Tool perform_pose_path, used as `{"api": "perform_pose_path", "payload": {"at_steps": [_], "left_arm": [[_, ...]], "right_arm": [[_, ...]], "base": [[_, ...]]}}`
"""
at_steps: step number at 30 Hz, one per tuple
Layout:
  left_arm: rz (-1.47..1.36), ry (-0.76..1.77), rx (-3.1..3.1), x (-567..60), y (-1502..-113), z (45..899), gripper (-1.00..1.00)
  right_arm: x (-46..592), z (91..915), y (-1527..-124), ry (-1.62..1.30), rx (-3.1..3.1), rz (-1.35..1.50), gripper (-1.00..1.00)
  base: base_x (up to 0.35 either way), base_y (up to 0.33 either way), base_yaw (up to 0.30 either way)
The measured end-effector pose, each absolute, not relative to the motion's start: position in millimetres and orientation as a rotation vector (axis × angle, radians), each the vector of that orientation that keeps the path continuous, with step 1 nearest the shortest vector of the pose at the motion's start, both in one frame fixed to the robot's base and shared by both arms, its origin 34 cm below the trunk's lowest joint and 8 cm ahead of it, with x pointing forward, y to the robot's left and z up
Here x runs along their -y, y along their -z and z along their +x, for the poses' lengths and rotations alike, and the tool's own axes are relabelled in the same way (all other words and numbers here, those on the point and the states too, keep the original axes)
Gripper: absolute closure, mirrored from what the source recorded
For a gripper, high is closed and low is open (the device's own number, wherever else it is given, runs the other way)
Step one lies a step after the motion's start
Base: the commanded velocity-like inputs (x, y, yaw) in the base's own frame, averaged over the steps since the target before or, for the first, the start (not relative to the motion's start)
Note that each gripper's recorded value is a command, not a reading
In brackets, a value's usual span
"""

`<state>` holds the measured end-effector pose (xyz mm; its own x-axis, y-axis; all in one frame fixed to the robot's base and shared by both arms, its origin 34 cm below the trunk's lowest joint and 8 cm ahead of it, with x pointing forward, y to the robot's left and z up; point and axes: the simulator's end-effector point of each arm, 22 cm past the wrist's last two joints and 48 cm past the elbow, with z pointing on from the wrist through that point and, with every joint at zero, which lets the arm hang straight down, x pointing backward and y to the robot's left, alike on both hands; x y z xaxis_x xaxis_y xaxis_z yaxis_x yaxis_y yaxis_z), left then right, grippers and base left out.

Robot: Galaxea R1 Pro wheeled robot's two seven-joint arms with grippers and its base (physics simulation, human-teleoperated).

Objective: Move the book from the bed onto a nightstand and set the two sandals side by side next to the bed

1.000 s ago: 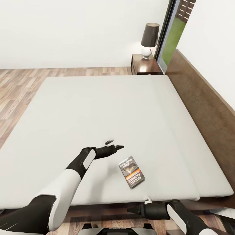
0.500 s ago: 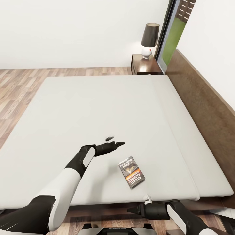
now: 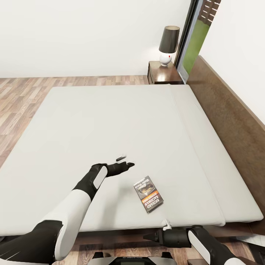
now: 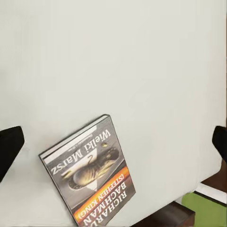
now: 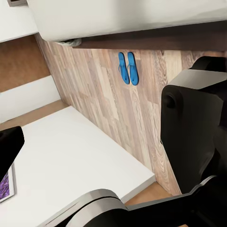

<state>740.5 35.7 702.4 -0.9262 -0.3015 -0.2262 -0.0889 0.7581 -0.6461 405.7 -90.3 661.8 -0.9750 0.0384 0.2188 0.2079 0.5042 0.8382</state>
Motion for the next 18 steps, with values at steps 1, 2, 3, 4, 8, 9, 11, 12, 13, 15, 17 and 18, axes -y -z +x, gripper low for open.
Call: {"api": "perform_pose_path", "payload": {"at_steps": [1, 2, 3, 4, 8, 9, 11, 12, 13, 15, 17, 18], "left_arm": [[-0.307, 0.928, -2.647, -38, -700, 740, -1.00], [-0.312, 0.902, -2.657, -42, -698, 740, -1.00], [-0.316, 0.886, -2.664, -44, -696, 739, -1.00], [-0.319, 0.876, -2.669, -45, -695, 739, -1.00], [-0.323, 0.866, -2.679, -46, -692, 737, -1.00], [-0.323, 0.866, -2.680, -46, -692, 737, -1.00], [-0.323, 0.865, -2.681, -46, -692, 736, -1.00], [-0.323, 0.864, -2.682, -46, -691, 736, -1.00], [-0.324, 0.862, -2.691, -46, -689, 733, -1.00], [-0.328, 0.862, -2.708, -46, -682, 728, -1.00], [-0.329, 0.863, -2.713, -45, -679, 727, -1.00], [-0.329, 0.864, -2.715, -45, -678, 726, -1.00]], "right_arm": [[90, 406, -662, 1.468, 2.572, -0.213, -1.00], [90, 406, -662, 1.469, 2.572, -0.213, -1.00], [90, 406, -662, 1.468, 2.572, -0.213, -1.00], [90, 406, -662, 1.469, 2.572, -0.213, -1.00], [90, 406, -662, 1.469, 2.572, -0.213, -1.00], [90, 406, -662, 1.469, 2.572, -0.213, -1.00], [90, 406, -662, 1.469, 2.572, -0.213, -1.00], [90, 406, -662, 1.469, 2.572, -0.214, -1.00], [90, 406, -662, 1.469, 2.572, -0.214, -1.00], [90, 407, -660, 1.469, 2.572, -0.214, -1.00], [90, 408, -658, 1.469, 2.573, -0.214, -1.00], [90, 408, -657, 1.469, 2.572, -0.214, -1.00]], "base": [[0.000, 0.000, 0.000], [0.000, 0.000, 0.000], [0.000, 0.000, 0.000], [0.000, 0.000, 0.000], [0.000, 0.000, 0.000], [0.000, 0.000, 0.000], [0.000, 0.000, 0.000], [0.000, 0.000, 0.000], [0.000, 0.000, 0.000], [0.000, 0.000, 0.000], [0.000, 0.000, 0.000], [0.000, 0.000, 0.000]]}}
